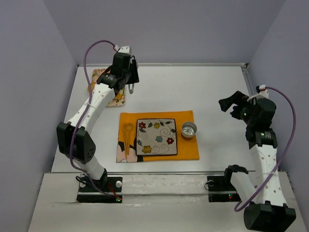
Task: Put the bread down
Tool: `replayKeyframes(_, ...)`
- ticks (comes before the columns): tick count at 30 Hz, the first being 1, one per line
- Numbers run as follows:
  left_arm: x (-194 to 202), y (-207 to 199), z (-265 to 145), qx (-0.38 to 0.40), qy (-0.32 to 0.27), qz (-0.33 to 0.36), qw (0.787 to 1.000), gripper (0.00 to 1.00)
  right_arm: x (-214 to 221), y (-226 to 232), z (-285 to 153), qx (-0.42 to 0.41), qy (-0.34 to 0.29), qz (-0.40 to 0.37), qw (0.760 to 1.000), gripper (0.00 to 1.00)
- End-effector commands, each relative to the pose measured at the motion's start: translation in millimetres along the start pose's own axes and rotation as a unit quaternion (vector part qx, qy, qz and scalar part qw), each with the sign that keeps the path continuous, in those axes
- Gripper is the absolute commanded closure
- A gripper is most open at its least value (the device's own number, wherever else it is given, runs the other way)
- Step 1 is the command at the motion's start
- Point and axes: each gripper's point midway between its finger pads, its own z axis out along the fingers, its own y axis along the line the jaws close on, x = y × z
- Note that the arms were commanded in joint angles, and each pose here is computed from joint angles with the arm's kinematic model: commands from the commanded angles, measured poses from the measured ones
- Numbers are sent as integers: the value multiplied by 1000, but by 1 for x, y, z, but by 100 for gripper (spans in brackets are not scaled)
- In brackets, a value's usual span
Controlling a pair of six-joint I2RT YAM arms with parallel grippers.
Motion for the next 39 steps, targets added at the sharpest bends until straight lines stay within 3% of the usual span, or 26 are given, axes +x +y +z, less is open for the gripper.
replayKeyframes(1,35,13,-24,-26,49,-69,996,46,-10,9,-3,-11,-13,-3,1000,0)
replayKeyframes(4,37,18,-53,-25,39,-94,994,43,-10,8,-3,-8,-13,-1,1000,0)
replayKeyframes(6,62,29,-67,-34,57,-105,992,39,-9,8,-3,-9,-11,0,1000,0)
replayKeyframes(9,70,52,-88,-79,50,-128,987,38,-7,10,-3,-14,-9,1,1000,0)
replayKeyframes(15,94,84,-104,-99,44,-159,981,32,-3,8,-1,-13,-3,4,1000,0)
replayKeyframes(21,103,112,-88,-109,54,-185,975,32,-3,6,0,-9,-3,7,1000,0)
replayKeyframes(33,93,113,-40,-73,52,-191,977,30,-1,0,5,4,0,13,1000,0)
replayKeyframes(39,94,122,-20,-92,60,-198,974,28,-1,-2,5,8,-1,14,1000,0)
